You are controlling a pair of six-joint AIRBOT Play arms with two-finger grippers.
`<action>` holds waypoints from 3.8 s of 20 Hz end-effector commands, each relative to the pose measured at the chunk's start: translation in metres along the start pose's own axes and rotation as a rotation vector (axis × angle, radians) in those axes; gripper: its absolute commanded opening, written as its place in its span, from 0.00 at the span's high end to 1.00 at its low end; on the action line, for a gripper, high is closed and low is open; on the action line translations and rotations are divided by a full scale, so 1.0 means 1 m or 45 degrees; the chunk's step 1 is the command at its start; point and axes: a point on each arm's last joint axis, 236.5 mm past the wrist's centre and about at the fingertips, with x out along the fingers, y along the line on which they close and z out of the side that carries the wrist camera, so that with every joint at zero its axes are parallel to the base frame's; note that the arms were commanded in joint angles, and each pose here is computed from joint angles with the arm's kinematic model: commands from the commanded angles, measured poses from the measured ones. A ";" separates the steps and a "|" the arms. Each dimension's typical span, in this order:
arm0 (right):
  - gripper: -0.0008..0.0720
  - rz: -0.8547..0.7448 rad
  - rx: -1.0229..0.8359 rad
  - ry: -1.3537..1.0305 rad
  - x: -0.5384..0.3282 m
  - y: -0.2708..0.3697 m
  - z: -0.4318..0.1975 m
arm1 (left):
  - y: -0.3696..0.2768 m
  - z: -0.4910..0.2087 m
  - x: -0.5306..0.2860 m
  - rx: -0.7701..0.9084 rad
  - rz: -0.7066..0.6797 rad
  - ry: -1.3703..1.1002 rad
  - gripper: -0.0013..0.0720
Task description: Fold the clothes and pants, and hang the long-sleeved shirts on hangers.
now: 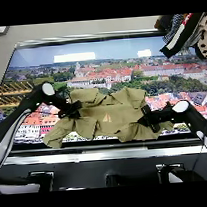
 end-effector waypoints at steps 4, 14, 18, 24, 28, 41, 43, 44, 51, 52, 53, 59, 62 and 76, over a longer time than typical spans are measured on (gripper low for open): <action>0.41 -0.059 -0.620 -0.161 -0.030 0.014 0.022 | 0.025 0.021 -0.018 0.134 0.129 -0.022 0.08; 0.32 -0.409 -1.692 -0.424 -0.062 0.032 -0.101 | 0.068 0.004 -0.104 0.299 0.329 -0.540 0.05; 0.06 -0.631 -1.786 -0.367 -0.008 0.012 -0.110 | 0.076 -0.002 -0.094 0.228 0.333 -0.503 0.05; 0.09 -0.694 -1.818 -0.351 0.034 0.011 -0.098 | 0.076 -0.002 -0.094 0.186 0.324 -0.507 0.05; 0.95 -0.835 -1.770 -0.403 0.032 0.001 -0.077 | 0.073 -0.005 -0.092 0.200 0.321 -0.496 0.05; 0.95 -0.703 -1.479 -0.556 -0.008 0.014 -0.082 | -0.042 -0.071 0.016 0.898 0.504 -0.449 0.05; 0.95 -0.694 -1.451 -0.552 -0.007 0.013 -0.084 | -0.045 -0.071 0.031 0.904 0.508 -0.435 0.05; 0.95 -0.690 -1.445 -0.541 -0.006 0.012 -0.085 | -0.045 -0.071 0.037 0.908 0.512 -0.428 0.05; 0.95 -0.679 -1.435 -0.528 -0.004 0.011 -0.088 | -0.049 -0.061 0.053 0.923 0.495 -0.441 0.05; 0.95 -0.680 -1.434 -0.527 -0.004 0.011 -0.088 | -0.049 -0.058 0.056 0.928 0.501 -0.447 0.07; 0.95 -0.680 -1.433 -0.524 -0.004 0.011 -0.088 | -0.046 -0.053 0.058 0.932 0.524 -0.458 0.07; 0.95 -0.681 -1.409 -0.498 -0.003 0.007 -0.092 | -0.028 -0.035 0.065 0.823 0.579 -0.461 0.47; 0.95 -0.679 -1.400 -0.494 -0.003 0.006 -0.093 | -0.028 -0.023 0.049 0.745 0.570 -0.484 0.96; 0.96 -0.303 -0.960 -0.647 -0.146 0.117 -0.063 | -0.093 -0.034 -0.150 0.569 0.298 -0.788 0.96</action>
